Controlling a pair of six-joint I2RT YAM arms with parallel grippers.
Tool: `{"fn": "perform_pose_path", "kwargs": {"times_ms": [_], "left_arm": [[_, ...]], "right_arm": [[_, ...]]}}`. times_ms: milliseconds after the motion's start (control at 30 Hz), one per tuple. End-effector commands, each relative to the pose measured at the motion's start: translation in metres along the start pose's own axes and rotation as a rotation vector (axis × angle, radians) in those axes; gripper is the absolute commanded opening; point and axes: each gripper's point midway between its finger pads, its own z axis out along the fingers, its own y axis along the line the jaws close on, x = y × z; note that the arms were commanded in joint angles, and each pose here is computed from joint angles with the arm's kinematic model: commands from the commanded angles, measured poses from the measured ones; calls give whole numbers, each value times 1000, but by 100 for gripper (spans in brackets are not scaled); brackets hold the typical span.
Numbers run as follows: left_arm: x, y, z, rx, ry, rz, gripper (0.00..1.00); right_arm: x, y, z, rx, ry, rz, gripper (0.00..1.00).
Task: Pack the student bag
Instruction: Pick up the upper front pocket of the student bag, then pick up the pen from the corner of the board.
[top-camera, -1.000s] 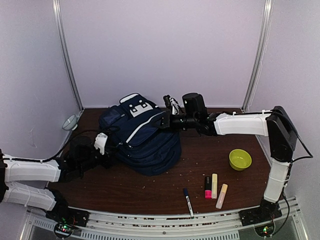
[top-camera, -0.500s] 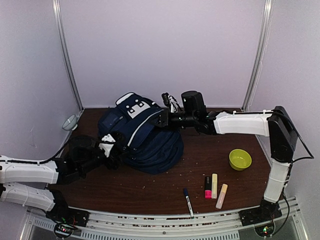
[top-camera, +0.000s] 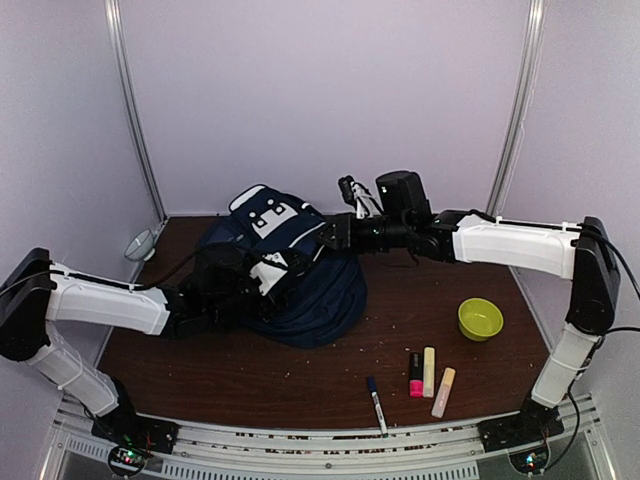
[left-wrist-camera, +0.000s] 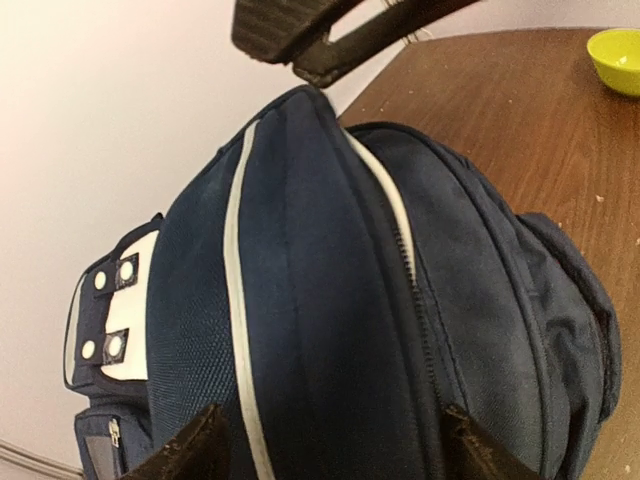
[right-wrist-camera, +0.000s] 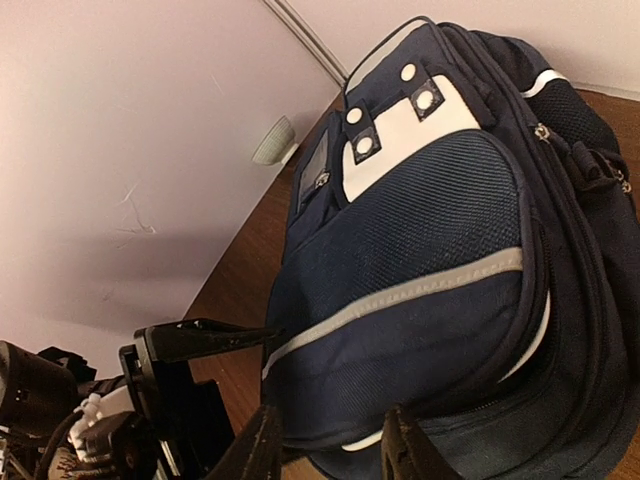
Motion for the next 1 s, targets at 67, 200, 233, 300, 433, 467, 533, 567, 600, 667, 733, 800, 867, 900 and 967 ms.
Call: {"fn": "perform_pose_path", "kwargs": {"times_ms": [67,200,233,300,433,467,533,567,600,667,733,800,867,900,967], "left_arm": [[-20,36,-8,-155,-21,-2,35],[-19,40,-16,-169,-33,-26,10],[-20,41,-18,-175,-35,-33,7],[-21,44,-21,-187,-41,-53,0],[-28,51,-23,-202,-57,-97,0],[-30,51,-23,-200,-60,-104,0],[-34,53,-23,-198,-62,-119,0],[-37,54,-23,-198,-64,-126,0],[-39,55,-23,-198,-68,-135,0],[-42,56,-25,-195,-75,-144,0],[-44,57,-26,-192,-78,-149,0],[-45,58,-28,-193,-83,-154,0],[-46,60,-30,-198,-85,-157,0],[-47,61,-30,-202,-87,-158,0],[-47,62,-31,-207,-88,-159,0]], "right_arm": [[17,-28,-27,164,38,-79,36],[59,-57,-54,406,158,-204,36],[73,-62,-61,466,195,-246,37],[106,-62,-67,523,297,-317,38],[171,-59,-72,556,510,-368,44],[184,-55,-72,550,547,-379,46],[208,-46,-71,530,622,-406,57],[223,-42,-70,524,669,-429,64],[232,-41,-71,531,708,-447,69],[246,-46,-75,566,768,-481,73],[261,-54,-80,586,824,-483,74],[274,-59,-84,590,871,-468,73],[285,-64,-86,593,913,-456,72],[289,-66,-86,592,930,-455,70],[298,-71,-86,602,970,-454,64]]}}
